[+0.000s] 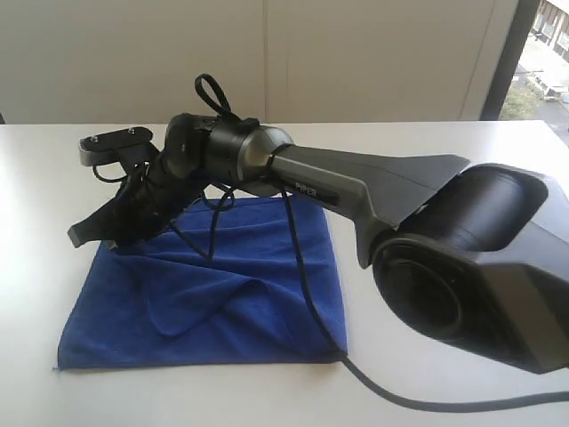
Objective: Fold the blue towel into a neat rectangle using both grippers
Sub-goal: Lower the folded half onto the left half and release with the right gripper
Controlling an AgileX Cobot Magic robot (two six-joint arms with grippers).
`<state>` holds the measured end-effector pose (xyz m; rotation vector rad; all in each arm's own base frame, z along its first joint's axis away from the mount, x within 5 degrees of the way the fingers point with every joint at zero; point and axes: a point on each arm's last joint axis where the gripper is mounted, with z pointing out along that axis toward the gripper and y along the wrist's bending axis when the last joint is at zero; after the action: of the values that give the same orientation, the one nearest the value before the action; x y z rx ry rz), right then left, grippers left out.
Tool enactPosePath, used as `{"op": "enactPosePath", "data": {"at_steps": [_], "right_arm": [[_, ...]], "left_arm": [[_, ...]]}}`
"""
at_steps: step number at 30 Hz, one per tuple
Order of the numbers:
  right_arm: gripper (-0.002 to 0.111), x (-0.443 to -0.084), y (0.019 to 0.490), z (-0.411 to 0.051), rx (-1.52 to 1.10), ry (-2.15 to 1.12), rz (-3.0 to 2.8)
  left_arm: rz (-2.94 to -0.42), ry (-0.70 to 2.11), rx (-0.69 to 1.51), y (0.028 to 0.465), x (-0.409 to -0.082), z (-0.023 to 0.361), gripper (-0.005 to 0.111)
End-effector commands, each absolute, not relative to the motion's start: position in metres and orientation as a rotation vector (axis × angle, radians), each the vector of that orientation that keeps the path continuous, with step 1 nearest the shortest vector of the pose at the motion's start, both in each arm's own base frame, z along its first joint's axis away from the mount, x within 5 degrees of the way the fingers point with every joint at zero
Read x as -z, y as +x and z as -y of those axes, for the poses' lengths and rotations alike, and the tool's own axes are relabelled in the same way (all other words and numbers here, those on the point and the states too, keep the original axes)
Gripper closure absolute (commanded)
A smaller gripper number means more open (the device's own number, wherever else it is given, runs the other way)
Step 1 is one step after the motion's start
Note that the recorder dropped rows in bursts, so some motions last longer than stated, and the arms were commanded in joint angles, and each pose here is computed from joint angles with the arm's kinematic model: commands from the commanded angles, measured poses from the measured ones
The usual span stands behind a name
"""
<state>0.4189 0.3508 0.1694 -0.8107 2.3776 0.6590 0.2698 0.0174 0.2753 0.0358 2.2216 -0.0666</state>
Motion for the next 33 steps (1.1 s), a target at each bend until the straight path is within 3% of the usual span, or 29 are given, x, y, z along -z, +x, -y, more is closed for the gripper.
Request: {"op": "enactPosePath", "data": {"at_steps": [1, 3, 10, 18, 24, 28, 33], "right_arm": [[0.039, -0.188, 0.418, -0.352, -0.635, -0.880, -2.303], [0.037, -0.197, 0.417, -0.347, -0.564, -0.940, -2.294], [0.054, -0.243, 0.428, -0.298, -0.353, -0.994, -2.305], [0.069, -0.266, 0.448, -0.195, -0.298, -0.889, -2.461], [0.086, -0.247, 0.448, -0.138, -0.357, -0.807, -2.573], [0.108, -0.219, 0.440, -0.120, -0.429, -0.858, -2.652], [0.108, -0.186, 0.422, -0.117, -0.464, -1.054, -2.692]], "left_arm": [[-2.225, 0.050, 0.053, 0.269, -0.275, -0.018, 0.107], [-2.226, 0.054, 0.050, 0.269, -0.275, -0.018, 0.107], [-2.234, 0.054, 0.053, 0.270, -0.273, -0.018, 0.107], [-2.236, 0.052, 0.052, 0.271, -0.272, -0.018, 0.107], [-2.230, 0.050, 0.047, 0.271, -0.272, -0.019, 0.107], [-2.226, 0.048, 0.044, 0.271, -0.272, -0.019, 0.107], [-2.245, 0.047, 0.064, 0.270, -0.271, -0.018, 0.107]]}}
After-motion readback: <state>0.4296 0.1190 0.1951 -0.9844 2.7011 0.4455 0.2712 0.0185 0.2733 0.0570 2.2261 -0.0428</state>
